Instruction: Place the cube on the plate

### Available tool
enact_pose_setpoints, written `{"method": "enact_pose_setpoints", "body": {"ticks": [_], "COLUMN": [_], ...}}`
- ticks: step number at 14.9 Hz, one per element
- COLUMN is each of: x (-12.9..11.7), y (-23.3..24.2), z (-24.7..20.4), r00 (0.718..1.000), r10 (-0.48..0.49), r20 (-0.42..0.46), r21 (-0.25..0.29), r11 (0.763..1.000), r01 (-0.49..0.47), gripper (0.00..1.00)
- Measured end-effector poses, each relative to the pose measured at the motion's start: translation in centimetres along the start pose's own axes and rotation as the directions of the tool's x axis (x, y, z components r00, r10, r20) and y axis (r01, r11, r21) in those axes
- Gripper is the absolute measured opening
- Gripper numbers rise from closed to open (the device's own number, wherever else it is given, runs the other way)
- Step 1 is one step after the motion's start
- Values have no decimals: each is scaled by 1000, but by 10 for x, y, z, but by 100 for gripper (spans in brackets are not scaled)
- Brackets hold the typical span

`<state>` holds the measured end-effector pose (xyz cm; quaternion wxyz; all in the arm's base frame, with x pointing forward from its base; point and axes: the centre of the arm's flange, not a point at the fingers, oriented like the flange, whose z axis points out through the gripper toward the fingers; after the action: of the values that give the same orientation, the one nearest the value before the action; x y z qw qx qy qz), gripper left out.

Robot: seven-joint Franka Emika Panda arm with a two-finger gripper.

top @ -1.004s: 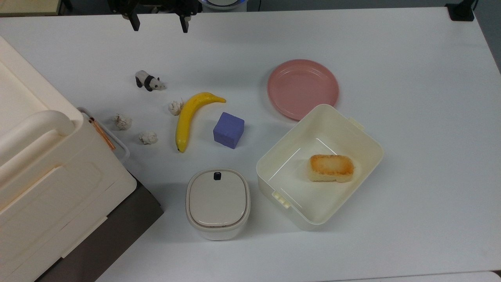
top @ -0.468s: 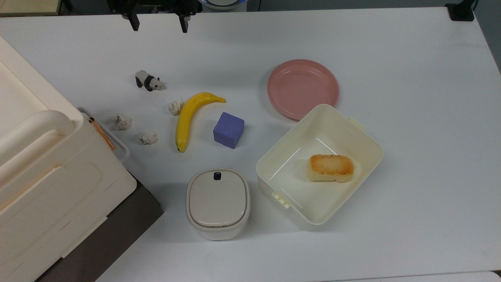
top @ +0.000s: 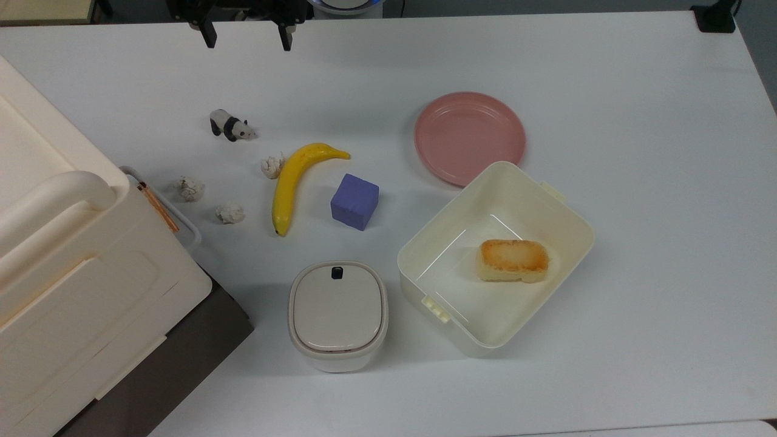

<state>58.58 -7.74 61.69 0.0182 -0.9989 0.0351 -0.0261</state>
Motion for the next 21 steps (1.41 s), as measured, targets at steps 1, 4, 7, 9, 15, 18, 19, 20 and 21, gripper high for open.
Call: {"method": "enact_pose_setpoints", "body": {"ticks": [1, 4, 7, 9, 15, 18, 19, 20, 21], "x": [0, 0, 1, 0, -3, -3, -3, -3, -3], "y": [0, -1, -1, 0, 4, 7, 6, 4, 1], "z": [0, 2, 7, 9, 14, 14, 14, 14, 14], "r00": [1000, 1000, 1000, 1000, 999, 999, 999, 999, 999], "r10": [0, -1, -1, 1, 8, 13, 11, 8, 3], "r20": [0, 4, 14, 18, 47, 48, 49, 50, 51], "r21": [0, 0, 1, 1, 2, 2, 2, 2, 3], "r11": [1000, 1000, 1000, 1000, 1000, 1000, 1000, 1000, 1000], "r01": [0, 1, 1, -1, -8, -13, -11, -8, -3], "gripper": [100, 100, 100, 100, 100, 100, 100, 100, 100]}}
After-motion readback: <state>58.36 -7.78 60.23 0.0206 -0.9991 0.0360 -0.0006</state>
